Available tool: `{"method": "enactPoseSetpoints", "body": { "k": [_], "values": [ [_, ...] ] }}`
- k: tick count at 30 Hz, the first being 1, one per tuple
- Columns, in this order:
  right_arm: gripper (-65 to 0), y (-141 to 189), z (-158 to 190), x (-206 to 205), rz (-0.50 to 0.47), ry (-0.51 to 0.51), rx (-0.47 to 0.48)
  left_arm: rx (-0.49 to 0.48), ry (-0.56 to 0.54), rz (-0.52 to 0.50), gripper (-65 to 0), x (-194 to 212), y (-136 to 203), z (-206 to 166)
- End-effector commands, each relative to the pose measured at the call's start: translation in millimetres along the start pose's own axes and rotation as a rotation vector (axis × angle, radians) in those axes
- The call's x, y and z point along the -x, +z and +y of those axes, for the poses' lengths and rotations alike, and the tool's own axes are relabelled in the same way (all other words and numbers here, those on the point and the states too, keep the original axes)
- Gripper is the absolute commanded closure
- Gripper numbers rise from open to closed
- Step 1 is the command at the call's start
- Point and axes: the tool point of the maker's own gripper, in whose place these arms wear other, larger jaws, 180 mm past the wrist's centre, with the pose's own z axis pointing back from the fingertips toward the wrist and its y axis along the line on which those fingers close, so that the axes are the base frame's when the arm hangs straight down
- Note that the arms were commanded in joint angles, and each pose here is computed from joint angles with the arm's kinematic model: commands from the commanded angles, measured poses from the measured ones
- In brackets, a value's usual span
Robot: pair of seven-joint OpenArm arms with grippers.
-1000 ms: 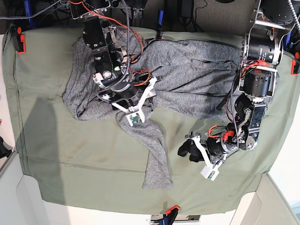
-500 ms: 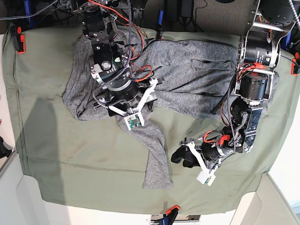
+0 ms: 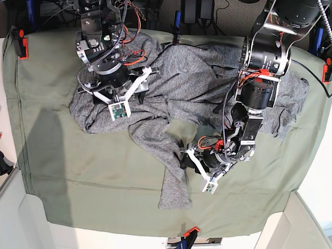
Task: Fold the T-shirt properly
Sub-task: 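Grasp the sleeve with the left gripper and fold it onto the shirt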
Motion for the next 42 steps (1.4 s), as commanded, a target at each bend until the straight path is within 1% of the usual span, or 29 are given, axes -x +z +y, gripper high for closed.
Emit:
{"method": "enactPoseSetpoints", "body": {
  "k": [1, 12, 14, 15, 16, 18, 19, 23, 25, 27, 29, 32, 36, 39, 40, 42],
  "values": [
    [-32.5, 6, 0, -14, -0.055, -0.009, 0.001, 0.01, -0.007, -0.08, -37.6, -34, 2, -2],
    [-32.5, 10, -1, -3, -0.013, -0.035, 0.015, 0.096, 0.016, -0.086, -37.6, -35, -12, -47],
    [-32.5, 10, -1, -2, -0.011, -0.035, 0.014, 0.094, -0.011, -0.077, -36.6, -34, -14, -52],
    [-32.5, 11, -1, 0, -0.009, -0.036, 0.013, 0.089, -0.03, -0.07, -32.0, -32, -15, -52],
    [-32.5, 11, -1, 0, -0.008, -0.035, 0.013, 0.08, -0.051, -0.062, -24.9, -31, -15, -51],
    [-32.5, 11, -1, 1, -0.005, -0.034, 0.016, 0.06, -0.09, -0.058, -6.6, -30, -15, -46],
    [-32.5, 11, -2, 2, -0.003, -0.03, 0.021, 0.048, -0.108, -0.064, 0.0, -31, -14, -42],
    [-32.5, 12, -16, 5, 0.003, -0.016, 0.083, -0.008, -0.121, -0.067, 0.0, -41, -3, -10],
    [-32.5, 13, -27, 6, -0.002, 0.005, 0.128, -0.029, -0.105, -0.05, 0.0, -48, 9, 9],
    [-32.5, 15, -40, 6, -0.011, 0.02, 0.181, -0.03, -0.072, -0.03, 0.0, -50, 26, 23],
    [-32.5, 17, -53, 7, -0.018, 0.029, 0.228, 0.031, -0.077, -0.032, 0.0, -50, 45, 20],
    [-32.5, 18, -65, 3, -0.037, 0.014, 0.265, 0.073, -0.145, -0.067, 0.0, -47, 76, 14],
    [-32.5, 15, -69, -16, -0.09, -0.002, 0.262, 0.06, -0.26, -0.128, 0.0, -50, 114, 1],
    [-32.4, 16, -77, -25, -0.118, -0.034, 0.297, 0.047, -0.341, -0.109, 0.0, -41, 133, -6],
    [-29.2, 16, -79, -27, -0.124, -0.04, 0.308, 0.038, -0.361, -0.1, 0.0, -37, 139, -5],
    [-17.5, 16, -79, -27, -0.124, -0.039, 0.309, 0.017, -0.372, -0.095, 0.0, -32, 150, 1]
  ]
}}
